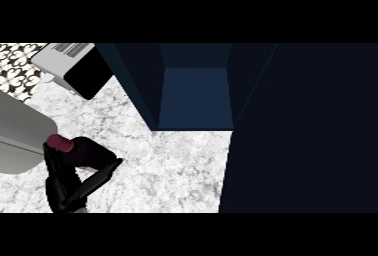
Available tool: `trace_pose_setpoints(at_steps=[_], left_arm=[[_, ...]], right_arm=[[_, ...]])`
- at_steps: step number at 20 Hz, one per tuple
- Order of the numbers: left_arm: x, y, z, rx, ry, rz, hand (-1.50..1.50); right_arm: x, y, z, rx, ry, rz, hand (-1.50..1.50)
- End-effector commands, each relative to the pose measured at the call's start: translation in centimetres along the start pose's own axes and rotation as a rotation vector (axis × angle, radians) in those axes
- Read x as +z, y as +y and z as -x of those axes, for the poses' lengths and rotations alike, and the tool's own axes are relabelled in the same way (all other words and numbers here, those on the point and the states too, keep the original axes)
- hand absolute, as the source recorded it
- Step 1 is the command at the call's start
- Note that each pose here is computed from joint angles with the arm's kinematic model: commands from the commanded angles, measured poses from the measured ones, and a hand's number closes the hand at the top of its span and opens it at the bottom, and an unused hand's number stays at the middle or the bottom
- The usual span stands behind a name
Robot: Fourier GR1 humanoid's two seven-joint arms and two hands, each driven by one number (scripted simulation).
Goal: Pick up the wine, place it into the cabinet and close the cabinet
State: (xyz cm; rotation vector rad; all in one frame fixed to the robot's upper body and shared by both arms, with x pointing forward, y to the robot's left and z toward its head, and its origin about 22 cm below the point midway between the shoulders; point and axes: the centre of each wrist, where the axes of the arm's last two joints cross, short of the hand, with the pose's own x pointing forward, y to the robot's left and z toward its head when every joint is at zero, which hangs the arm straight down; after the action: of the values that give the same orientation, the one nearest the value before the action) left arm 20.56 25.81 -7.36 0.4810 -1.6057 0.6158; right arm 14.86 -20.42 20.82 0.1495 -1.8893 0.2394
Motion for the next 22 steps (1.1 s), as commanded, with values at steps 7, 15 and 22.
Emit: trace_pose_setpoints(at_steps=[7, 15, 22], left_arm=[[-1.1, -0.3, 3.1, 0.017, 0.028, 0.005, -1.50], [-1.6, -0.8, 4.0, 0.042, 0.031, 0.007, -1.50], [-2.1, -1.3, 4.0, 0.144, 0.025, 0.081, 1.50]], right_arm=[[3.1, -0.8, -1.9, 0.018, -0.068, -0.024, -1.50], [2.3, -0.1, -2.8, -0.004, -0.069, -0.005, -1.50], [3.0, 0.7, -2.3, -0.032, -0.053, -0.002, -1.50]])
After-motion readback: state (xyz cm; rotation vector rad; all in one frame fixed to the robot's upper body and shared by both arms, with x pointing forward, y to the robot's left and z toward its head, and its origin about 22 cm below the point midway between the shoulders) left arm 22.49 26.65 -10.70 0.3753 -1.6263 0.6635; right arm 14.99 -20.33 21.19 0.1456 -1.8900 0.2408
